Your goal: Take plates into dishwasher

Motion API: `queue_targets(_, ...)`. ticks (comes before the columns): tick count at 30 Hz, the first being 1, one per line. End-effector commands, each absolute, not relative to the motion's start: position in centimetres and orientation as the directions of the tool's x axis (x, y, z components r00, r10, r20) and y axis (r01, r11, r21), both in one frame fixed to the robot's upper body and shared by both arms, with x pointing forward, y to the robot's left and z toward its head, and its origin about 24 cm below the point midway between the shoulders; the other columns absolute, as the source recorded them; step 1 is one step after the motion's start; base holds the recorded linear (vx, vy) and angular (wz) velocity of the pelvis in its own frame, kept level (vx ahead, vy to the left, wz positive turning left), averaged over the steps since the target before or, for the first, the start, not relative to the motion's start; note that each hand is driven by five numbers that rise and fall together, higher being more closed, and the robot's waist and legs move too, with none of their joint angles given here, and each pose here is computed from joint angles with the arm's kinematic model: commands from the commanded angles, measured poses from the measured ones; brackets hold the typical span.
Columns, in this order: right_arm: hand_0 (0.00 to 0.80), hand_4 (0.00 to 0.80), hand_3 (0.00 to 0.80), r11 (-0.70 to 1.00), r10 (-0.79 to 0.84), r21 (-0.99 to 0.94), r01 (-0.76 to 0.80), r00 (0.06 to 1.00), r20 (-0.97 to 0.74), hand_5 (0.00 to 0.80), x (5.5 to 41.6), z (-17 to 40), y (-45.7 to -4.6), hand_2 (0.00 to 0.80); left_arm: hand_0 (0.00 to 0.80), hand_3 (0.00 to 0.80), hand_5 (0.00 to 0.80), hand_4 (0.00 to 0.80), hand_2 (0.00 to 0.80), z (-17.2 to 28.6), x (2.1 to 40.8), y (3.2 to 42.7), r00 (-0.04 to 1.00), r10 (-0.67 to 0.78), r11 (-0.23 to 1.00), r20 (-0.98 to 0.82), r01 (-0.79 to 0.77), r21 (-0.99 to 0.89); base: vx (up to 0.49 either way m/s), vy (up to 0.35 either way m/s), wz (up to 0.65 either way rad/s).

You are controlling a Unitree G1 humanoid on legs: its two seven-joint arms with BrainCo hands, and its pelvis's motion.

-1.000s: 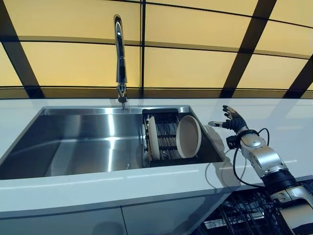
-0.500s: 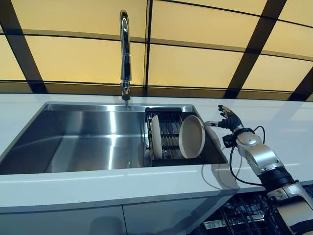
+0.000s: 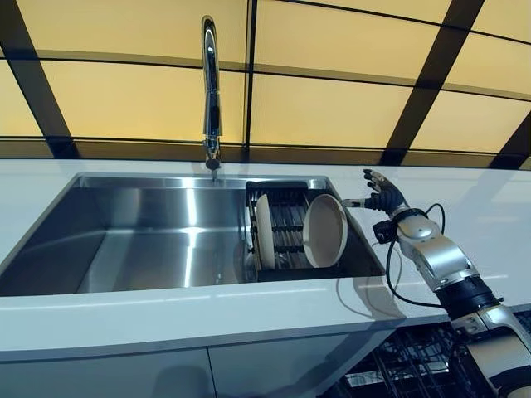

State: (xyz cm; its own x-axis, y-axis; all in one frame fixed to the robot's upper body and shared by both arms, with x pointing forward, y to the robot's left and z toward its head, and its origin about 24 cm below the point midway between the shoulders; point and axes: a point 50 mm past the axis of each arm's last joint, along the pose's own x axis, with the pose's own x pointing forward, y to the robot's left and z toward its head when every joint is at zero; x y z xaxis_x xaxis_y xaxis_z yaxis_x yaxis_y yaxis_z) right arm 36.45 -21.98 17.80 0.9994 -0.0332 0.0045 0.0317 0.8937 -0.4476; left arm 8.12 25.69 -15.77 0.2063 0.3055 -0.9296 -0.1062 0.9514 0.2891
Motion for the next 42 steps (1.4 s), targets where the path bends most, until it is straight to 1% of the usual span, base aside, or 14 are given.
queue_targets(1, 0.0, 0.0, 0.0, 0.85, 0.039, -0.525, 0.045, 0.988, 0.148, 0.0, 36.9, 22.6, -20.3, 0.0, 0.0, 0.0, 0.0, 0.0, 0.0, -15.6, 9.0, 25.9, 0.204, 0.323, 0.944, -0.924, 0.004, 0.331, 0.0, 0.0, 0.0)
queue_targets(14, 0.0, 0.0, 0.0, 0.823, 0.065, -0.568, 0.026, 0.988, 0.138, 0.0, 37.0, 23.0, -19.6, 0.0, 0.0, 0.0, 0.0, 0.0, 0.0, -15.6, 9.0, 25.9, 0.201, 0.323, 0.943, -0.925, 0.011, 0.332, 0.0, 0.0, 0.0)
queue_targets(17, 0.0, 0.0, 0.0, 0.797, 0.068, -0.603, 0.009, 0.992, 0.105, 0.0, 37.1, 22.6, -19.7, 0.0, 0.0, 0.0, 0.0, 0.0, 0.0, -15.6, 9.1, 25.8, 0.202, 0.323, 0.943, -0.925, 0.009, 0.331, 0.0, 0.0, 0.0)
queue_targets(23, 0.0, 0.0, 0.0, 0.689, 0.036, -0.723, -0.05, 0.999, -0.035, 0.0, 37.3, 21.3, -20.8, 0.0, 0.0, 0.0, 0.0, 0.0, 0.0, -15.6, 9.2, 26.0, 0.194, 0.328, 0.942, -0.925, 0.005, 0.335, 0.0, 0.0, 0.0)
queue_targets(26, 0.0, 0.0, 0.0, 0.668, 0.04, -0.74, -0.079, 0.997, -0.071, 0.0, 37.5, 21.5, -21.0, 0.0, 0.0, 0.0, 0.0, 0.0, 0.0, -15.5, 9.1, 26.1, 0.191, 0.332, 0.941, -0.924, 0.005, 0.339, 0.0, 0.0, 0.0)
queue_targets(42, 0.0, 0.0, 0.0, 0.635, 0.042, -0.763, -0.121, 0.992, -0.122, 0.0, 37.7, 21.9, -21.0, 0.0, 0.0, 0.0, 0.0, 0.0, 0.0, -15.4, 9.2, 26.4, 0.2, 0.332, 0.941, -0.922, 0.006, 0.34, 0.0, 0.0, 0.0)
